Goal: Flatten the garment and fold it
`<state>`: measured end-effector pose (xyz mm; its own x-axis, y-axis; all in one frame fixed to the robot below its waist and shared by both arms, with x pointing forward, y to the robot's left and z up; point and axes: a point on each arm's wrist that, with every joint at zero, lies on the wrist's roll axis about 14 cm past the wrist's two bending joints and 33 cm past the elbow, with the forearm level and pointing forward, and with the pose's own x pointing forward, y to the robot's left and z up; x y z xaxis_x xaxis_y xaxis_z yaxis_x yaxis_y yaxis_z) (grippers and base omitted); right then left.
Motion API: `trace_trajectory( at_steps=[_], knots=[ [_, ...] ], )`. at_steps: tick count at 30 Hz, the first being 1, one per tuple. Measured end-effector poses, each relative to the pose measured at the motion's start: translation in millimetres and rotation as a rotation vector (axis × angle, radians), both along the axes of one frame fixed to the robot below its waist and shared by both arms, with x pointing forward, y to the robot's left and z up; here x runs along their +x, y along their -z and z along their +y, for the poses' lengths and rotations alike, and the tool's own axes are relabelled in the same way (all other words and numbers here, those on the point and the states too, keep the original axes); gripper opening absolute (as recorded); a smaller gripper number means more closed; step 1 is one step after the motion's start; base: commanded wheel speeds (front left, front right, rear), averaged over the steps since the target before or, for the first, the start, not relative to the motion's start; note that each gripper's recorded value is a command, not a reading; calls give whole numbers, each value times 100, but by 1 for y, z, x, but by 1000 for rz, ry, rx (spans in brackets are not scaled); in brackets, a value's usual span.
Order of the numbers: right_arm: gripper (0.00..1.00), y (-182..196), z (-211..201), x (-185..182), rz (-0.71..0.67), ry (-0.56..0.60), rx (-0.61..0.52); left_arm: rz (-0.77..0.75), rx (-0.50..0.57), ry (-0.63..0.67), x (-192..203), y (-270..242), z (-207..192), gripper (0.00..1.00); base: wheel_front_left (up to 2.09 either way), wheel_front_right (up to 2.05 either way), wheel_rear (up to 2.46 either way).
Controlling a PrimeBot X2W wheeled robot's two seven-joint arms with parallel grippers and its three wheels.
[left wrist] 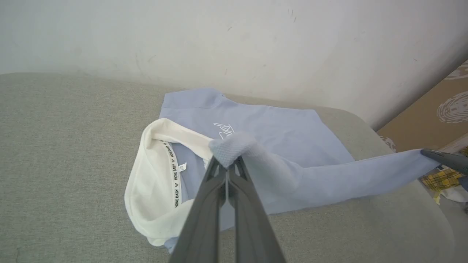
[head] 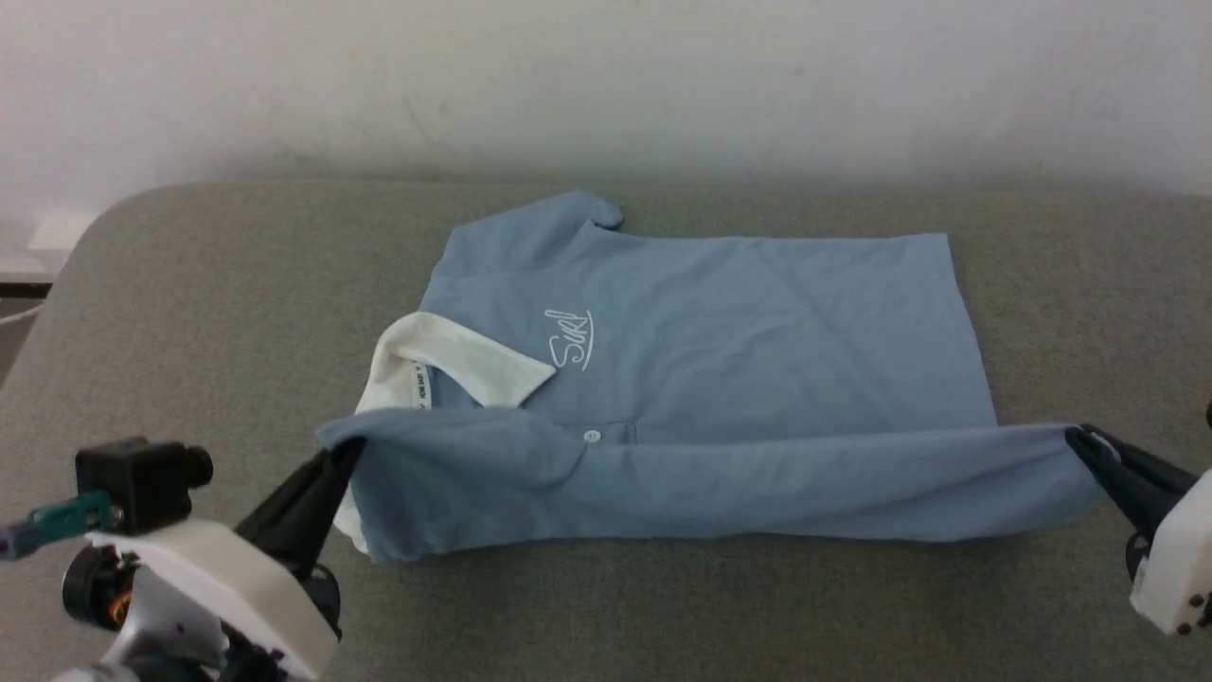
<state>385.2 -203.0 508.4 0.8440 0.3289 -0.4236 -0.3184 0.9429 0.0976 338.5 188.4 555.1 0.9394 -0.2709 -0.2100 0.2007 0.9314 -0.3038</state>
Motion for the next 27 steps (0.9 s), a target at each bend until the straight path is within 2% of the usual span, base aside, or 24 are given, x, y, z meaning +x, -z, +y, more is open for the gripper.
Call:
trace_trajectory(
  at_steps=[7, 13, 18, 25, 26, 27],
  knots=[
    [0, 31, -1, 31, 54, 0, -49, 71, 73, -14, 44, 37, 0, 0, 0, 0, 0],
    [0, 59, 6, 52, 94, -15, -68, 157, 190, -50, 68, 79, 13, 0, 0, 0, 0],
    [0, 82, 6, 61, 120, -23, -109, 230, 244, -83, 77, 110, 21, 0, 0, 0, 0],
    [0, 100, 10, 66, 130, -20, -126, 277, 235, -87, 74, 133, 16, 0, 0, 0, 0],
    [20, 102, 9, 65, 133, -18, -131, 273, 235, -96, 73, 134, 18, 0, 0, 0, 0],
    [100, 102, 9, 65, 134, -15, -133, 265, 237, -105, 73, 133, 20, 100, 0, 0, 0]
  ],
)
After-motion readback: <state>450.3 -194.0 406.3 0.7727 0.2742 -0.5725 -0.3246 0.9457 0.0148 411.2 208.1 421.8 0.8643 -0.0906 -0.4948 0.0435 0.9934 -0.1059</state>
